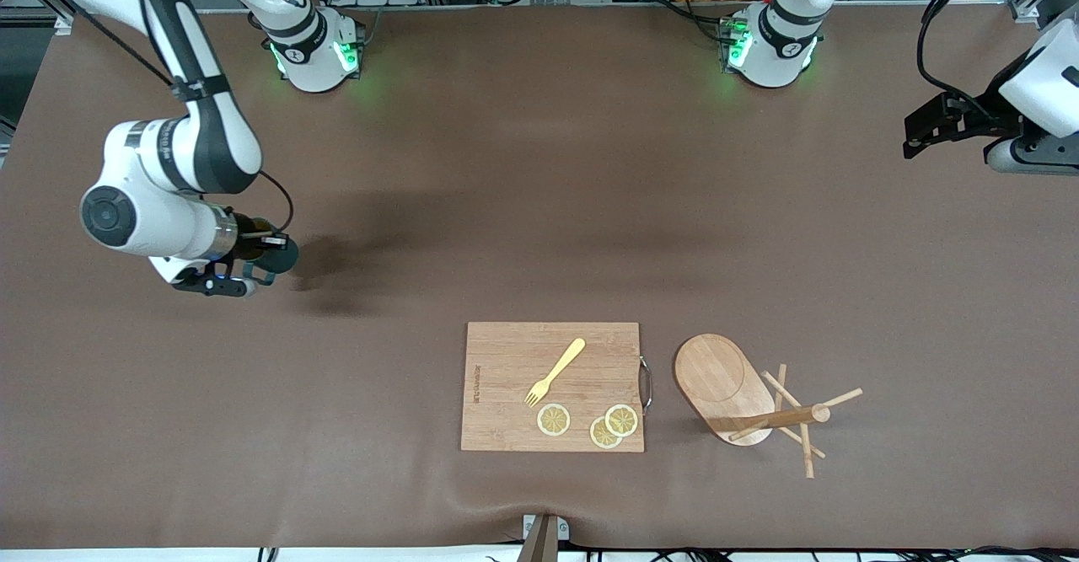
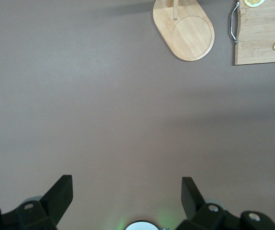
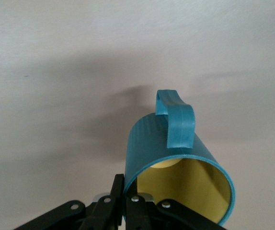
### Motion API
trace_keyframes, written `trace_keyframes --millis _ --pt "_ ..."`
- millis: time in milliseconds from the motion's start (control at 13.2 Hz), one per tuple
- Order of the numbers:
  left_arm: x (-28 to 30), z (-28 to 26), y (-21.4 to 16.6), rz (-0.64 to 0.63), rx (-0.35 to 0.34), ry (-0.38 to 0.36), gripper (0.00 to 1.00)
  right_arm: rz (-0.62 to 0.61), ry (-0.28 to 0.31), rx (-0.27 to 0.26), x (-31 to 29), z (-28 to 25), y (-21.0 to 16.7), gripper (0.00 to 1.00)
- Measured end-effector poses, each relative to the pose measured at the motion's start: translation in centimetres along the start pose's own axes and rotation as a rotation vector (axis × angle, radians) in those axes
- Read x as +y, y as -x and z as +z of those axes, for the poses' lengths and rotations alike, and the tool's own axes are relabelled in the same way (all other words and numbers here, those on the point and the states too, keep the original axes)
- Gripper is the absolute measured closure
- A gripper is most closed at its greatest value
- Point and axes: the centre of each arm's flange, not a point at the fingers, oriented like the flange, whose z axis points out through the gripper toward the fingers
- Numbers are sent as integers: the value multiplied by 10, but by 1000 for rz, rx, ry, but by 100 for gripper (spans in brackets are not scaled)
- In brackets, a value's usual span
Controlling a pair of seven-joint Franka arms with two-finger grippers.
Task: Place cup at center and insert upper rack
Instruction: 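Carry the teal mug with the right gripper toward the table center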
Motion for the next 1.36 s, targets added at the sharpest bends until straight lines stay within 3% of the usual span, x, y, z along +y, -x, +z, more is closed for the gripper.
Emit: trace_keyframes --millis 455,833,985,1364 --pt "0 -1 -1 0 6 0 0 222 40 18 -156 10 67 95" --pt "4 -6 -1 7 20 0 0 482 -44 25 -263 -11 127 95" --pt "4 -7 -1 7 22 0 0 592 -80 -2 -300 -10 142 95" --pt "4 -7 -1 7 22 0 0 911 -141 -64 -390 13 144 95"
